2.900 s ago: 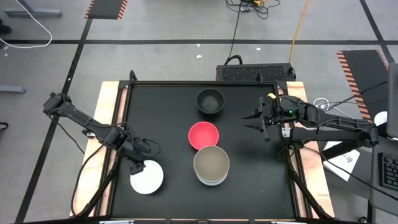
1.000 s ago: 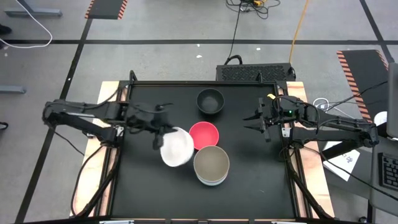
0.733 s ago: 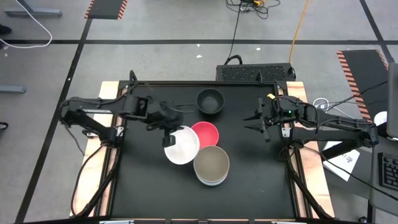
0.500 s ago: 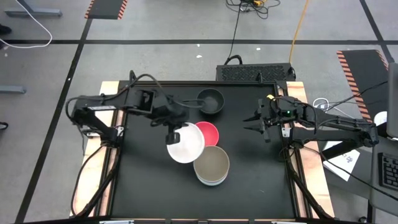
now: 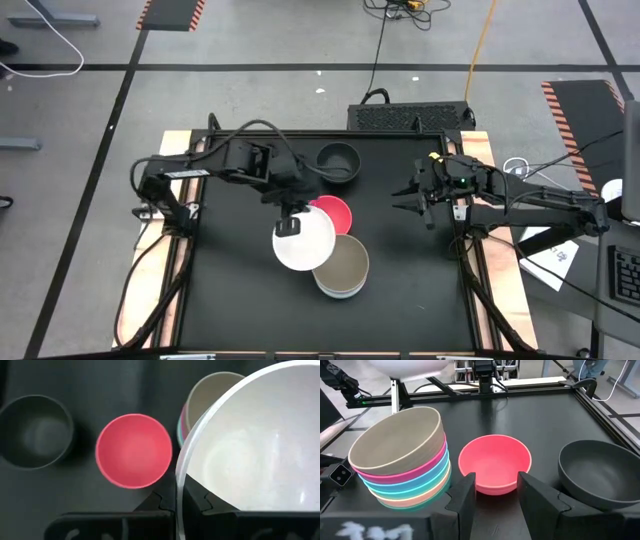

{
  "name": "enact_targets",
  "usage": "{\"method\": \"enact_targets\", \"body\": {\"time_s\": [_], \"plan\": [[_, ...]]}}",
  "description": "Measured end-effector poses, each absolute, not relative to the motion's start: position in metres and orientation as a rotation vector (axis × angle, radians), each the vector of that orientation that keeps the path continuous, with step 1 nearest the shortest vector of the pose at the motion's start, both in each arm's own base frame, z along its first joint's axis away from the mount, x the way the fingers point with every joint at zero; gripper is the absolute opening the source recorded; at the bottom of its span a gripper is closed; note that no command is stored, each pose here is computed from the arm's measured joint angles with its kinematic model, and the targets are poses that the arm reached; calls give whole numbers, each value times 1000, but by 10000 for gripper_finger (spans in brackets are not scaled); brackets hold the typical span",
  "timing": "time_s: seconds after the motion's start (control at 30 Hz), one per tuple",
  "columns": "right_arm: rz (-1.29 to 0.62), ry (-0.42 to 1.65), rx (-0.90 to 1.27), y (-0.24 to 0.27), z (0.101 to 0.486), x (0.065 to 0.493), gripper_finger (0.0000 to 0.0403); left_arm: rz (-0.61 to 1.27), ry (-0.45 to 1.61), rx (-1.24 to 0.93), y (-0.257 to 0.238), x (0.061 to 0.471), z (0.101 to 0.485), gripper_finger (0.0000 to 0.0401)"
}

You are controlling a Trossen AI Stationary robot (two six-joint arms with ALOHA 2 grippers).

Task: Nest bowls inside each other
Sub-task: Stack the white bowl on top of the gray bowl

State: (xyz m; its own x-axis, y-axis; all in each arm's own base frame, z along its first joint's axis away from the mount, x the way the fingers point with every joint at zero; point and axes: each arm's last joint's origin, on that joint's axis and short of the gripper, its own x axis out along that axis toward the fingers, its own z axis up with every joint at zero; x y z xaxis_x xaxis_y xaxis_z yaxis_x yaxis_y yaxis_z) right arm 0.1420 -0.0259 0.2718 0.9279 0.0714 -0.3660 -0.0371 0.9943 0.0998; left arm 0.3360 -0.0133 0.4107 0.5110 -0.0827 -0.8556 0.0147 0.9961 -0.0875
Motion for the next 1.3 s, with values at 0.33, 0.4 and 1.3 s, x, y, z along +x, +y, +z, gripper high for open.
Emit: {"method": "enact_targets", "body": {"time_s": [0.33, 0.4, 1.3], "plan": [[54, 377, 91, -26, 272, 142, 137, -167, 1044, -130, -16, 361, 391, 4], [54, 377, 91, -26, 272, 142, 137, -185, 1052, -144, -16, 364, 388, 4], [53, 375, 90, -26, 272, 142, 137, -338, 981, -177, -13, 404, 360, 4]]}}
